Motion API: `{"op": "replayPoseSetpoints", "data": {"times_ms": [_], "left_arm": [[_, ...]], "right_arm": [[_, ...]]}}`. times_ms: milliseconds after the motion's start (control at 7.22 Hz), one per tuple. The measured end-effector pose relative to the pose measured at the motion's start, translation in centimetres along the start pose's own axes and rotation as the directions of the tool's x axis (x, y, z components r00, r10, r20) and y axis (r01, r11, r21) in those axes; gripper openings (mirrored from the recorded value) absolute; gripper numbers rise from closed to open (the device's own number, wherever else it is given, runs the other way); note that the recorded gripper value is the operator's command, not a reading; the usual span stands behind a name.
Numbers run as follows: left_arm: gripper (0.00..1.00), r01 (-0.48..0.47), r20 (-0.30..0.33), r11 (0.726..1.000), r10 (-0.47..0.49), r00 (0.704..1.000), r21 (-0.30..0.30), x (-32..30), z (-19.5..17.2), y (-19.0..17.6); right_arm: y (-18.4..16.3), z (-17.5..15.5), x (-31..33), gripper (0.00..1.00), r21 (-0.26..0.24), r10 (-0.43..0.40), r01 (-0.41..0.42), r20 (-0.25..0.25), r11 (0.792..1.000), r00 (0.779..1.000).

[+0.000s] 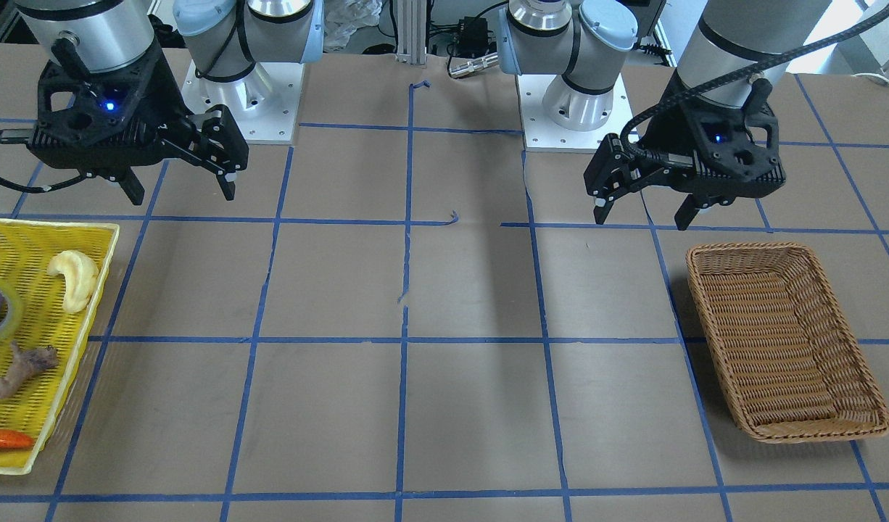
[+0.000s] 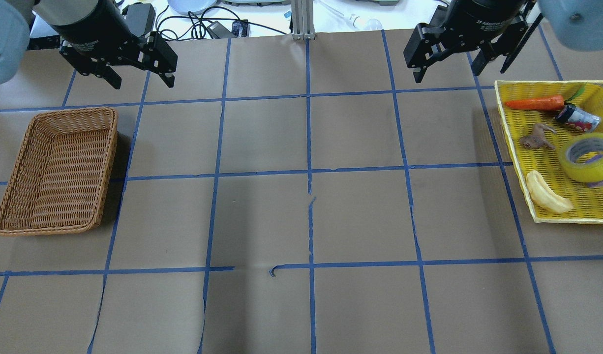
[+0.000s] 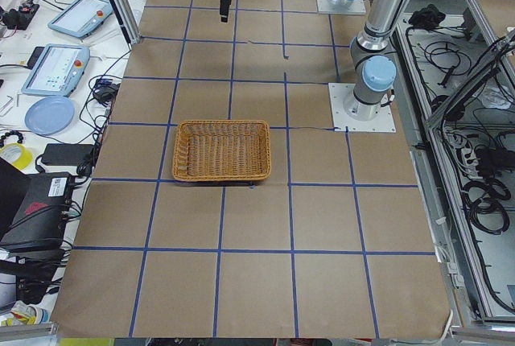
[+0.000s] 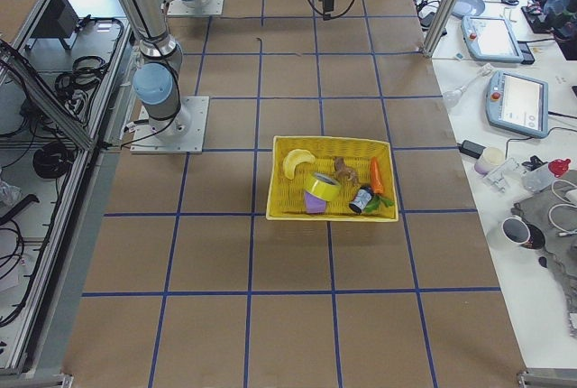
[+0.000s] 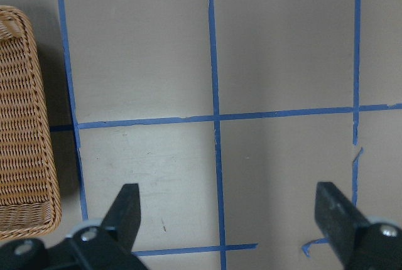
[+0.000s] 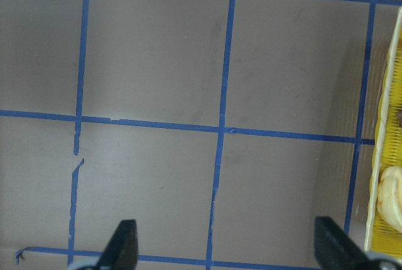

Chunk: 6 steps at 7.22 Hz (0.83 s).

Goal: Transfer tape with both arms

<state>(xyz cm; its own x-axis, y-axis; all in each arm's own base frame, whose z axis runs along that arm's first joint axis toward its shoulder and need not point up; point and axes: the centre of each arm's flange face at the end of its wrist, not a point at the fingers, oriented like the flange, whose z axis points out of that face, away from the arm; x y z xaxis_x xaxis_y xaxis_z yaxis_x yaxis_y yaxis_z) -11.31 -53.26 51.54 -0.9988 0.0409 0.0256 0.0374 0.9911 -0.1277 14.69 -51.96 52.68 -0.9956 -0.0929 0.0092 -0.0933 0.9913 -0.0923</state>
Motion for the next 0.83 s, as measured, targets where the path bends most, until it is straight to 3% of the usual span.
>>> {"op": "replayPoseSetpoints", "data": {"times_ms": [831], "left_arm": [[1.00,0.000,0.000,1.000,0.000,1.000,-0.001,0.00,0.01,0.01]], "right_arm": [[-0.15,-0.17,0.39,1.00,0.007,0.007,-0.007,0.000,1.000,1.000]]}}
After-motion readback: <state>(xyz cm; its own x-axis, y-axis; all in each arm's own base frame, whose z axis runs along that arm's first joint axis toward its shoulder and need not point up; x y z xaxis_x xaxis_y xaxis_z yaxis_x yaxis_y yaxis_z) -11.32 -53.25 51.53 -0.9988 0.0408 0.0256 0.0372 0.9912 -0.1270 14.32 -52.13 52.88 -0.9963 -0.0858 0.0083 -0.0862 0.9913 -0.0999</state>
